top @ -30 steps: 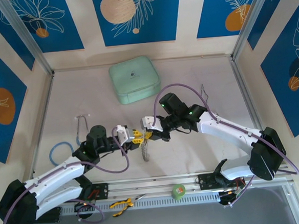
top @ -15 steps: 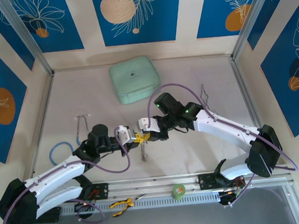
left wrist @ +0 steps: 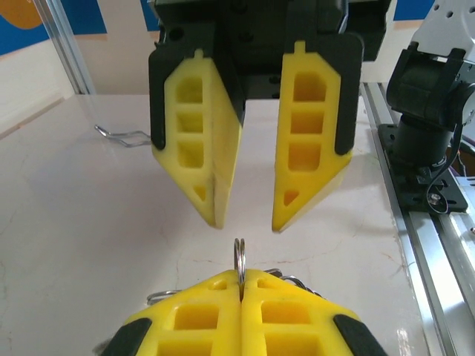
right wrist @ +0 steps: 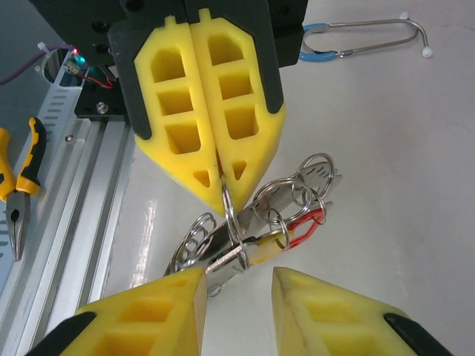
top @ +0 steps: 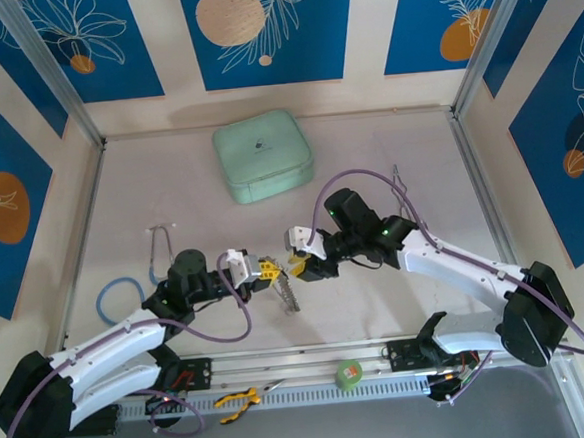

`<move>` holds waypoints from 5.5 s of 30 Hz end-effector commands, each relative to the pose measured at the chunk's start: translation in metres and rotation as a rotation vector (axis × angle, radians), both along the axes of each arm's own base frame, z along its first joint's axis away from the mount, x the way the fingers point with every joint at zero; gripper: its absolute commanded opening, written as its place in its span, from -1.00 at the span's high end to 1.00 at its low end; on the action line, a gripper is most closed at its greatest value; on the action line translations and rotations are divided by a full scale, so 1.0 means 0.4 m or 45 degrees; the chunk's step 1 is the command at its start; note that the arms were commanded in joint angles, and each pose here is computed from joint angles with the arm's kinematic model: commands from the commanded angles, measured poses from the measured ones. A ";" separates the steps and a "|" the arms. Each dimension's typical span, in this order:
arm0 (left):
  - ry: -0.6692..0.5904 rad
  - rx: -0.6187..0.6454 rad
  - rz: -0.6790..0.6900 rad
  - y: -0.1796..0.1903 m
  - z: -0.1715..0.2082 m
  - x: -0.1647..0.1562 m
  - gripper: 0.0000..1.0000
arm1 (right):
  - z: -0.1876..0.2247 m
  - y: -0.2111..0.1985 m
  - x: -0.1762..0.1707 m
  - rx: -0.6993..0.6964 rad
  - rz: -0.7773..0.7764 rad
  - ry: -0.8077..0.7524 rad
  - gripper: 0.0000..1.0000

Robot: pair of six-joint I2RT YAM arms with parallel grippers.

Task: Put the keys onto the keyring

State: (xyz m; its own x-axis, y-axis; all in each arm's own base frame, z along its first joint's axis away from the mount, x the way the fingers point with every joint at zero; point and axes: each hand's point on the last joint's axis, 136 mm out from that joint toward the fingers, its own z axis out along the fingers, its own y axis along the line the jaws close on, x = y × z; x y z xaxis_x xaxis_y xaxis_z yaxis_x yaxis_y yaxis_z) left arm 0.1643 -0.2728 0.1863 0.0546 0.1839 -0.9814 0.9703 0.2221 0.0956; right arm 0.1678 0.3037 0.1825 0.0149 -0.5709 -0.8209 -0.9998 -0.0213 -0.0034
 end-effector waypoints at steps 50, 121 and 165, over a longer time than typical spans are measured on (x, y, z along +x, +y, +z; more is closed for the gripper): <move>-0.059 -0.141 -0.063 -0.009 0.047 -0.023 1.00 | -0.092 0.030 -0.031 0.059 -0.055 0.088 0.25; -0.026 -0.089 0.037 -0.003 0.047 0.012 -0.09 | 0.045 -0.022 0.034 -0.090 -0.205 -0.341 1.00; -0.106 -0.375 1.736 0.490 0.191 0.253 -0.96 | -0.374 -0.246 0.184 -1.090 -0.338 -0.192 0.95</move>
